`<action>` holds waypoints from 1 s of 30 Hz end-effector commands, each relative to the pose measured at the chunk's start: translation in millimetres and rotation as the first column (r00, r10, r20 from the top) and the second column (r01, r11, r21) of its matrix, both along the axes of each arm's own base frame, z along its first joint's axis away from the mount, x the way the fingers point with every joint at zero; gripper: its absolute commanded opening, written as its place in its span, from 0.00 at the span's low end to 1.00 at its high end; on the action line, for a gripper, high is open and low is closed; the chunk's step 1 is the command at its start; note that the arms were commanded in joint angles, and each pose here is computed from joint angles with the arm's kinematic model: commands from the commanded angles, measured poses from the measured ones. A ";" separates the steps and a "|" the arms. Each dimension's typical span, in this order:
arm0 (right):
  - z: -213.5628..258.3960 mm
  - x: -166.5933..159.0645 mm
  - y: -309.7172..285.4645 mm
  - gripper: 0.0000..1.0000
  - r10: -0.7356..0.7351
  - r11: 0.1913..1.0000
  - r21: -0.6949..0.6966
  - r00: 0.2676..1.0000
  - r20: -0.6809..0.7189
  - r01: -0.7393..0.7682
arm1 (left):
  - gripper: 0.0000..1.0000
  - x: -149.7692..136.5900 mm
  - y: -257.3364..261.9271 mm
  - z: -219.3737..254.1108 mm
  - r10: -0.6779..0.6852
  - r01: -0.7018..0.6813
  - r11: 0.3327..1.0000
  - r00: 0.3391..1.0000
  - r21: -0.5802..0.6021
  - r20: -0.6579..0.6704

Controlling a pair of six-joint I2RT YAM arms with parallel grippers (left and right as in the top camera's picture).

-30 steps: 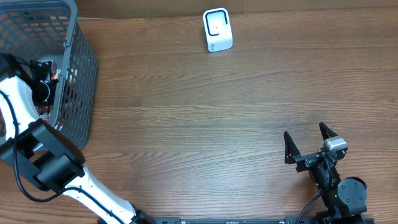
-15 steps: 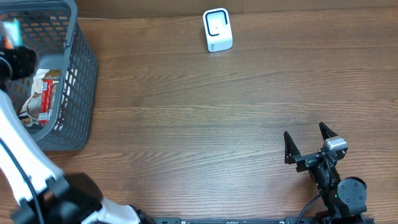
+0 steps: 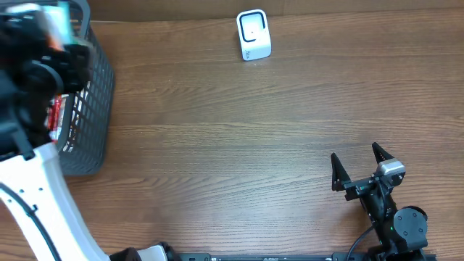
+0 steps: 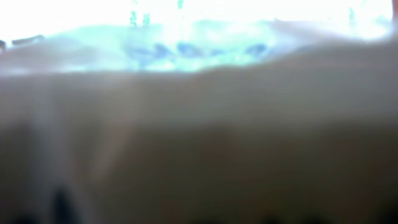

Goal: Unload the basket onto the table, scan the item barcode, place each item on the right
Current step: 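Lift the snack pack out and carry it toward the table centre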

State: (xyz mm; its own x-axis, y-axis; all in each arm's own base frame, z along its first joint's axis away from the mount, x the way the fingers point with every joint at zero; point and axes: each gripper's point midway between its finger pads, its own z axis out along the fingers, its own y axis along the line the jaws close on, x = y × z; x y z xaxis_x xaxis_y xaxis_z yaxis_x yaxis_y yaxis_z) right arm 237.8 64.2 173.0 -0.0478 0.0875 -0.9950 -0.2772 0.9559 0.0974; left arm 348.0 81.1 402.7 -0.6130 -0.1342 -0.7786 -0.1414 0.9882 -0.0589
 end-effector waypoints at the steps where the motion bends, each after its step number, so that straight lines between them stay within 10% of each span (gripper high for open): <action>1: -2.5 0.4 -1.1 1.00 -0.005 1.000 0.004 1.000 0.000 0.005 | 0.38 -4.3 -30.3 -1.3 -0.011 0.011 1.000 1.000 -0.006 -0.028; 13: -2.4 0.4 -1.1 1.00 -0.005 1.000 0.004 1.000 0.000 0.005 | 0.35 6.0 -183.5 -144.9 -0.280 0.260 0.960 0.878 -0.104 -0.388; 30: -2.5 0.4 -1.1 1.00 -0.005 1.000 0.004 1.000 0.000 0.005 | 0.31 -6.0 -322.3 -321.8 -0.307 0.311 0.948 0.822 -0.073 -0.481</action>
State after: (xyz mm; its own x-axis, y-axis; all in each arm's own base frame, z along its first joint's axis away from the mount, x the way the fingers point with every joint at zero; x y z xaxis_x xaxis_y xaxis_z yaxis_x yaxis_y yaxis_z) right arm 237.8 64.2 172.8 -0.0485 0.0874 -0.9950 -0.2768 0.9560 0.0975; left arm 336.2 -240.0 91.3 -0.9128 0.1844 -0.3645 0.2266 0.9710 -0.0762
